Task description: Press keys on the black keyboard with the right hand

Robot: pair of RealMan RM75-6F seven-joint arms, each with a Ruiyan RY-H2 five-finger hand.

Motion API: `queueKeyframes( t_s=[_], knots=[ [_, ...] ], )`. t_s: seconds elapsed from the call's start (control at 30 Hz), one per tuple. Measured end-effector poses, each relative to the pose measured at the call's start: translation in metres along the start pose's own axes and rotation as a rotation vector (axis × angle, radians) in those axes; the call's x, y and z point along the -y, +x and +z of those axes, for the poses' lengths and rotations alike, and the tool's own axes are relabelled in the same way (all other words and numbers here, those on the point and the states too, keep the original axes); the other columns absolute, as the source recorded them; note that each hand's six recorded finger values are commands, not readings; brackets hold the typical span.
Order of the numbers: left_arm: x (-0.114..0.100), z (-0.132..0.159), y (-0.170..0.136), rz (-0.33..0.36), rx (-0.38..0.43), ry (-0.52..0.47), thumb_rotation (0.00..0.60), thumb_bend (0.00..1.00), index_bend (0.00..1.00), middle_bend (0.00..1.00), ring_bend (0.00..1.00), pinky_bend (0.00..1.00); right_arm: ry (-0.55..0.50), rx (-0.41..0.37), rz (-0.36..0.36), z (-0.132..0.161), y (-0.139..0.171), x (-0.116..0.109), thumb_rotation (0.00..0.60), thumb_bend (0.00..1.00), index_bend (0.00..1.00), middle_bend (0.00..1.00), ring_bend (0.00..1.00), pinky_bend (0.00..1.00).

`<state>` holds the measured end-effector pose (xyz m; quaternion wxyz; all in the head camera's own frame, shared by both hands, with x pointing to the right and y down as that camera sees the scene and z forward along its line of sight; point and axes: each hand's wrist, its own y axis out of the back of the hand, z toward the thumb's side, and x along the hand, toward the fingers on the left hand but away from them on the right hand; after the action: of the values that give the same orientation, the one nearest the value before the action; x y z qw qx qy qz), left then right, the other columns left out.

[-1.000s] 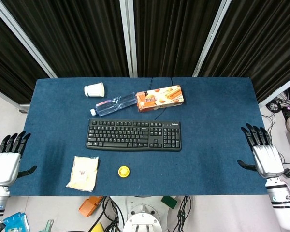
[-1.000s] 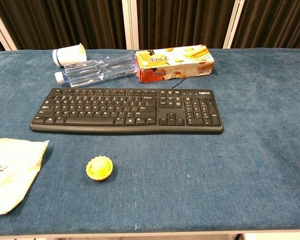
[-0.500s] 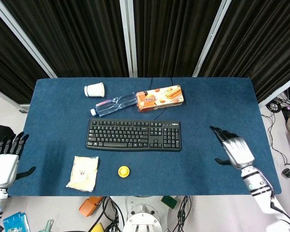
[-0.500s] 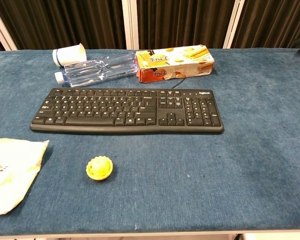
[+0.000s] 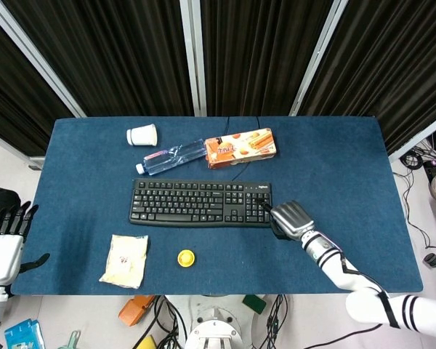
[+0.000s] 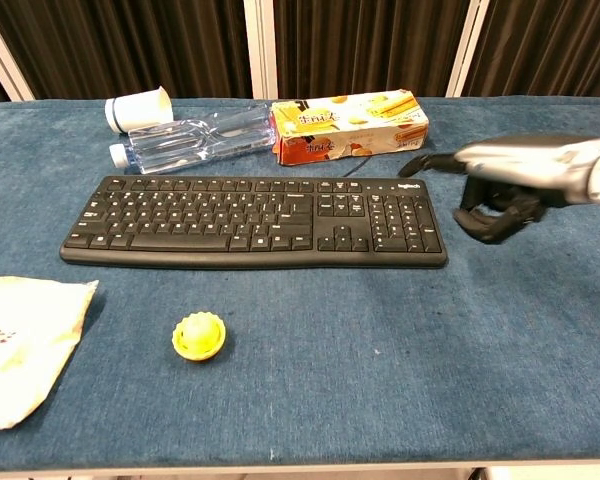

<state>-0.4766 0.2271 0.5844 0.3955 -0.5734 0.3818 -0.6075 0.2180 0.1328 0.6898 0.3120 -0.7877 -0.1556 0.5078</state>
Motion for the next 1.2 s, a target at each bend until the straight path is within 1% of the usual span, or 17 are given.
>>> queueKeyframes(
  t_s=[0.2,0.6,0.97,1.07,1.13,1.2],
  knots=[
    [0.003,-0.004,-0.001,-0.002,-0.011,-0.008,0.600,0.04,0.02,0.00,0.00,0.00,-0.001,0.001,0.046,0.010,-0.017,0.012,0.557,0.92,0.21,0.94,1.00,1.00],
    [0.007,-0.006,0.001,-0.007,-0.010,-0.013,0.600,0.04,0.02,0.00,0.00,0.00,0.006,0.055,0.063,0.003,-0.022,0.017,0.556,0.92,0.21,0.94,1.00,1.00],
    [0.010,-0.007,0.001,-0.012,-0.014,-0.014,0.600,0.04,0.02,0.00,0.00,0.00,0.020,0.074,0.099,0.000,-0.025,0.023,0.557,0.92,0.21,0.94,1.00,1.00],
    [0.010,-0.007,0.001,-0.011,-0.013,-0.013,0.600,0.04,0.02,0.00,0.00,0.00,0.018,0.076,0.081,0.000,-0.025,0.019,0.555,0.92,0.21,0.94,1.00,1.00],
    [0.009,-0.007,0.001,-0.008,-0.012,-0.014,0.600,0.04,0.02,0.00,0.00,0.00,0.016,0.077,0.051,0.000,-0.022,0.012,0.554,0.92,0.20,0.94,1.00,1.00],
    [0.008,-0.006,0.002,-0.004,-0.010,-0.014,0.600,0.04,0.02,0.00,0.00,0.00,0.017,0.080,0.010,-0.002,-0.017,0.002,0.554,0.91,0.17,0.94,1.00,1.00]
  ],
)
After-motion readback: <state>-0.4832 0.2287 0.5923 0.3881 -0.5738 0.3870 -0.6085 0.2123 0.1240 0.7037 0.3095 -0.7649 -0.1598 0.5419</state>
